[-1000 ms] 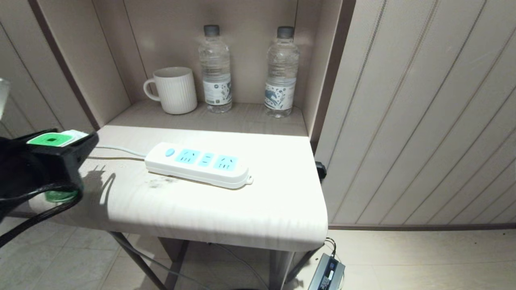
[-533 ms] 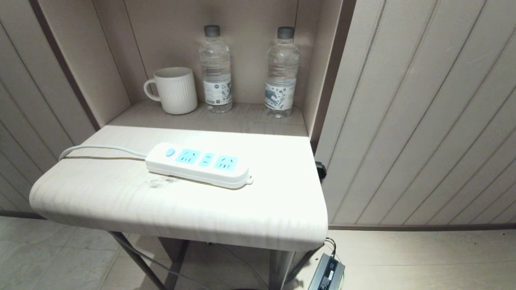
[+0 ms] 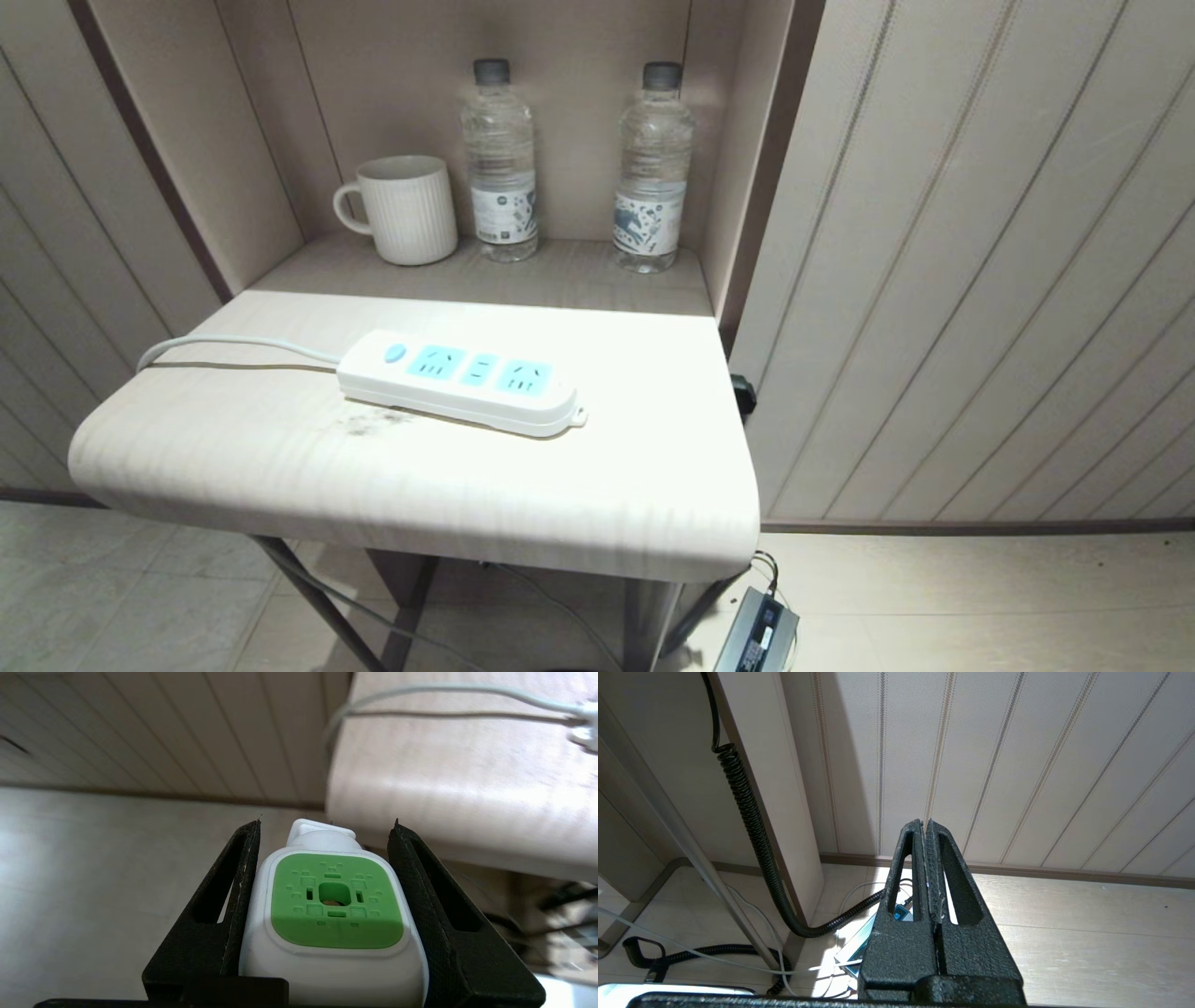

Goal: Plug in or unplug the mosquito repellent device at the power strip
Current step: Insert the plug into the socket

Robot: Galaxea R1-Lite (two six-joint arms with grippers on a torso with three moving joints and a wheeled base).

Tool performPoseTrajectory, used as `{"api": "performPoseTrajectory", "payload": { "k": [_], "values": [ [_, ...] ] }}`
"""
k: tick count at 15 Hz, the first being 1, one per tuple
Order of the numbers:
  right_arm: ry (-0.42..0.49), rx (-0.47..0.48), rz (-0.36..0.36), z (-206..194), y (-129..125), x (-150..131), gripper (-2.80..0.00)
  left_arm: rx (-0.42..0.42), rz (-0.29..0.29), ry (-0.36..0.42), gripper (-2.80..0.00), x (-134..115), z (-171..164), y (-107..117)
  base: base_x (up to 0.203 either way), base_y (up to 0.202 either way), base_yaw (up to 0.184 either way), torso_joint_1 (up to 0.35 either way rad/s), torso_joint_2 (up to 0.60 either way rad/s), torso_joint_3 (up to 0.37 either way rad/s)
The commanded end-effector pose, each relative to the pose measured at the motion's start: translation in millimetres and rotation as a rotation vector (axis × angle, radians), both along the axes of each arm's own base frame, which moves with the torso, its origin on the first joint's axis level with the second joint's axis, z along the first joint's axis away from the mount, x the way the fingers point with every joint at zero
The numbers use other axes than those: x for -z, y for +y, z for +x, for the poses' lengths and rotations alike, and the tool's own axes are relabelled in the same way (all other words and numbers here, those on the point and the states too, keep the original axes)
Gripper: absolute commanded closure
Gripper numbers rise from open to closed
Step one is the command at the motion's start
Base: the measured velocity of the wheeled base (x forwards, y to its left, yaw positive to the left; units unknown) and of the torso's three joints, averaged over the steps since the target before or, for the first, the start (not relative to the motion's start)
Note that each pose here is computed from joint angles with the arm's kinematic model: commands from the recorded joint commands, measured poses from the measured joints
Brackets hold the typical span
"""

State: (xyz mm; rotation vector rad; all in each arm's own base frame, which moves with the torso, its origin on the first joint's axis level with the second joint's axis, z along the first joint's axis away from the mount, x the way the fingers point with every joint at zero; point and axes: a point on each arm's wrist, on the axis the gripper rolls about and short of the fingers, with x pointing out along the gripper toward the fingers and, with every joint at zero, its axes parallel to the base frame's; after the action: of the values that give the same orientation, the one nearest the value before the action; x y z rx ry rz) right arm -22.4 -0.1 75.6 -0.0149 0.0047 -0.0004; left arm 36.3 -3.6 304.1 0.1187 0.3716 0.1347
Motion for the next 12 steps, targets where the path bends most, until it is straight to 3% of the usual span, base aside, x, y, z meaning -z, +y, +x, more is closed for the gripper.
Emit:
{"api": "performPoseTrajectory", "payload": {
  "k": [1,4,8,12],
  "values": [
    [0.000,0.000,0.000,0,0,0,0.00,0.019,-0.066,0.143,0.00,-8,11,-8,0.000,0.000,0.000,0.000,0.00,0.000],
    [0.000,0.000,0.000,0,0,0,0.00,0.092,-0.154,0.339,0.00,-28,15,-15,0.000,0.000,0.000,0.000,0.00,0.000],
    [0.000,0.000,0.000,0,0,0,0.00,0.182,-0.191,0.599,0.00,-41,27,-26,0.000,0.000,0.000,0.000,0.00,0.000],
    [0.000,0.000,0.000,0,0,0,0.00,0.225,-0.182,0.627,0.00,-47,44,-39,0.000,0.000,0.000,0.000,0.00,0.000]
  ]
}}
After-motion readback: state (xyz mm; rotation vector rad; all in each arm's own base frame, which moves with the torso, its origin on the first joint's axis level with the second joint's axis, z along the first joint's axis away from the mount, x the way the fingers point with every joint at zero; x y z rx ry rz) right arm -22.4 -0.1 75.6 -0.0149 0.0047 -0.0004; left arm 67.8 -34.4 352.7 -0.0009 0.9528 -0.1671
